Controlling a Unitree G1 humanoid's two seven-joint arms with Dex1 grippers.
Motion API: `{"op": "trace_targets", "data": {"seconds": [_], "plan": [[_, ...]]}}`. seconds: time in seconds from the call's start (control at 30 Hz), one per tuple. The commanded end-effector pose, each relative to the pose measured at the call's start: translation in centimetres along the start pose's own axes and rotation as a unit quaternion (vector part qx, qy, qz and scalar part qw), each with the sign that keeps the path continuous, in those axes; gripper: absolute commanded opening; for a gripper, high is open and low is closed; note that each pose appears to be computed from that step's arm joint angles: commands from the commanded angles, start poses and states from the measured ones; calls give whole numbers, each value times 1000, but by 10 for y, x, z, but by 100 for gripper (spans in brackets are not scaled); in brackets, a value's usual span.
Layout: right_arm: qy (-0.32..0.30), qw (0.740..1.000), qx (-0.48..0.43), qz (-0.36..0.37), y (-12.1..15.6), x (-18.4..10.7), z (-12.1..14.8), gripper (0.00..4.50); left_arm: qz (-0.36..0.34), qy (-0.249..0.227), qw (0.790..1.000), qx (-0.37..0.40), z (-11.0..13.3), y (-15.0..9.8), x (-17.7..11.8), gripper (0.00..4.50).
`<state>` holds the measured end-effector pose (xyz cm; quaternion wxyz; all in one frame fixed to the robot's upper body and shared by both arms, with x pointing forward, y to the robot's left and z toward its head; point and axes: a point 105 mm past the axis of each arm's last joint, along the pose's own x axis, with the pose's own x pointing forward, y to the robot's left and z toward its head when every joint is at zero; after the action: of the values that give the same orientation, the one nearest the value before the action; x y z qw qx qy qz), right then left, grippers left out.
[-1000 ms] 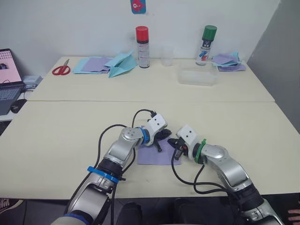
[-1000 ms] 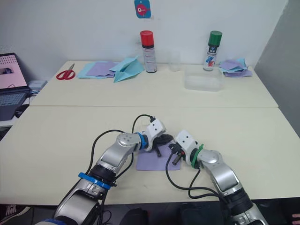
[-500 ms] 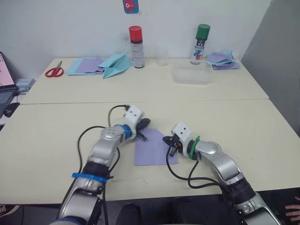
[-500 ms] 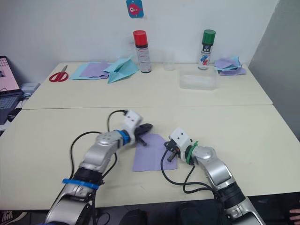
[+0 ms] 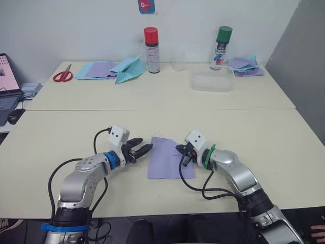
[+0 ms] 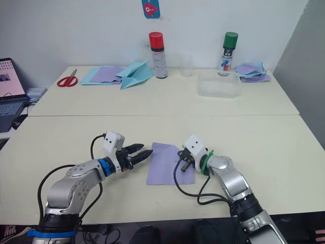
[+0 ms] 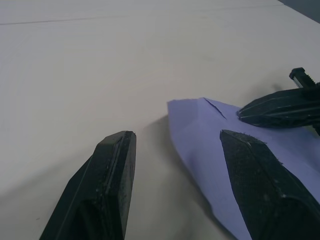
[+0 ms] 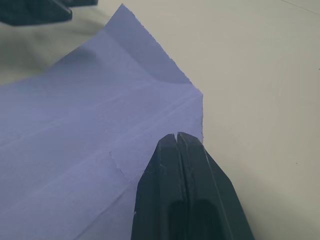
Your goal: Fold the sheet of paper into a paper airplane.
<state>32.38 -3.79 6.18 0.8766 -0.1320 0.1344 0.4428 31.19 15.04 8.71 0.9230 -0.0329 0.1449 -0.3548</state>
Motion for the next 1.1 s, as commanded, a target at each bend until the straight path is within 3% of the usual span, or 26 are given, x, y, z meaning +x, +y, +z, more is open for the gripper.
{"op": "trace_targets", "data": {"seconds": [0.03,0.17,0.2,0.27,0.5,0.53,0.67,0.8,0.97,1.1], "plan": [[27,999,7,17,8,5,-14,0,-12,-6,999,29,6,-4,9,302],[27,999,6,16,7,4,-13,0,-13,-12,999,46,9,-4,16,302],[27,999,5,16,7,4,-13,0,-12,-13,999,49,10,-3,16,284],[27,999,5,15,7,4,-14,0,-18,-8,999,51,9,-4,16,243],[26,1000,7,13,9,3,-14,0,-36,1,997,73,7,-9,17,16],[26,1000,7,12,9,3,-14,0,-38,0,996,81,9,-10,18,1],[26,1000,9,11,9,3,-14,0,-68,2,991,119,14,-24,19,1],[26,1000,9,10,8,3,-14,0,-99,49,977,180,0,-35,21,1],[27,1000,9,8,7,3,-14,0,-79,99,963,240,-14,-23,25,1],[27,1000,9,9,7,3,-14,0,-82,109,954,268,-15,-20,29,1]]}}
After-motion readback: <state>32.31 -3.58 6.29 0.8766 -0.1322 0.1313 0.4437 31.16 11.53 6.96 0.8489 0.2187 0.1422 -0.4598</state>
